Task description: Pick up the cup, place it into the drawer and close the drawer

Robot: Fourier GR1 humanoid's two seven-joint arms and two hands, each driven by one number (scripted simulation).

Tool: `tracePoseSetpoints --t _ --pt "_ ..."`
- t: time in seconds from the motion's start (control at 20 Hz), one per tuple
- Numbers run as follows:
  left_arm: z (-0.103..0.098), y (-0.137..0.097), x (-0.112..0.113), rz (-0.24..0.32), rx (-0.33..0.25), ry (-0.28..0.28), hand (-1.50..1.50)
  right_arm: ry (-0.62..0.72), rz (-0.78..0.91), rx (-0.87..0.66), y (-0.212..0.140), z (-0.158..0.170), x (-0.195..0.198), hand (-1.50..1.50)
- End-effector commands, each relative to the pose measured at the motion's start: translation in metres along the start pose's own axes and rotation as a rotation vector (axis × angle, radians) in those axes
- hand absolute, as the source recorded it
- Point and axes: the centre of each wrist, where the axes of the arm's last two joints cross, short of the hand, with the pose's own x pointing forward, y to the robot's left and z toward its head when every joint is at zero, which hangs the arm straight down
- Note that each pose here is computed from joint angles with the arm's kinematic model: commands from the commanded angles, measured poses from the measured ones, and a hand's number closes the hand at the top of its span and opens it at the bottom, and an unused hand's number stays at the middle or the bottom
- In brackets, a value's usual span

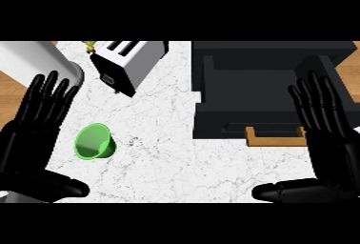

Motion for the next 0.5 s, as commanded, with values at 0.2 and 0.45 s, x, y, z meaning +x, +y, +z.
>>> tracePoseSetpoints --t 0.2,0.45 --pt "0.030 0.032 -0.014 -0.025 0.049 0.066 -1.50 -0.006 0.019 -0.025 -0.004 -0.014 0.011 -1.50" --pt "0.018 0.025 -0.028 -0.048 0.061 0.107 -1.50 -0.011 0.000 -0.009 -0.008 -0.003 0.000 -1.50"
